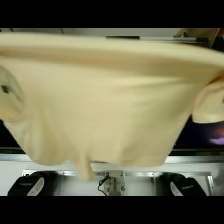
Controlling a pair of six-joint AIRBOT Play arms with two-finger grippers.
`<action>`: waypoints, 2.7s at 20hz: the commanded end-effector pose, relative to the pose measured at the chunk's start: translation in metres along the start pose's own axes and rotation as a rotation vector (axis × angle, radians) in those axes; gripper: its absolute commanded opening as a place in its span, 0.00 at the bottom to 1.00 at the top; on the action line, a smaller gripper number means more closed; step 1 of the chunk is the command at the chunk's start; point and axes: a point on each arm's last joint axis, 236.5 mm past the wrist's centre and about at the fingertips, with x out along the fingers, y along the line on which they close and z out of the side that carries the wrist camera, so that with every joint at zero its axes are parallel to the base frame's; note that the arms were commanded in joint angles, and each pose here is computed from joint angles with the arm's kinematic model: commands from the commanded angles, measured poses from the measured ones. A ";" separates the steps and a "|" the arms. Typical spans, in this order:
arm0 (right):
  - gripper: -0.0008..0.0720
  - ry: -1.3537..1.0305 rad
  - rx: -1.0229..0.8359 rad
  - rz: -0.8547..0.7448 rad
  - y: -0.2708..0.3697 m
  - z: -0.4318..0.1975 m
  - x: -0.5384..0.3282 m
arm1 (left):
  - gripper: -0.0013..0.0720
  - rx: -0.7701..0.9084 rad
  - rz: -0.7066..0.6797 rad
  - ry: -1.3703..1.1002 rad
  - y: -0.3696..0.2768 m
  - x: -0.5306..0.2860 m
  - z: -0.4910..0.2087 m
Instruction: Fold the shirts.
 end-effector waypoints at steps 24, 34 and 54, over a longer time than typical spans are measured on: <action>0.75 0.910 0.493 0.185 0.007 -0.230 0.210 | 0.77 -0.584 0.088 1.139 0.179 0.214 -0.357; 0.75 1.020 0.653 0.139 0.014 -0.319 0.167 | 0.63 -0.631 0.044 1.213 0.129 0.214 -0.465; 0.11 0.714 0.810 0.187 0.063 -0.318 0.262 | 0.06 -0.370 -0.081 0.910 0.102 0.221 -0.326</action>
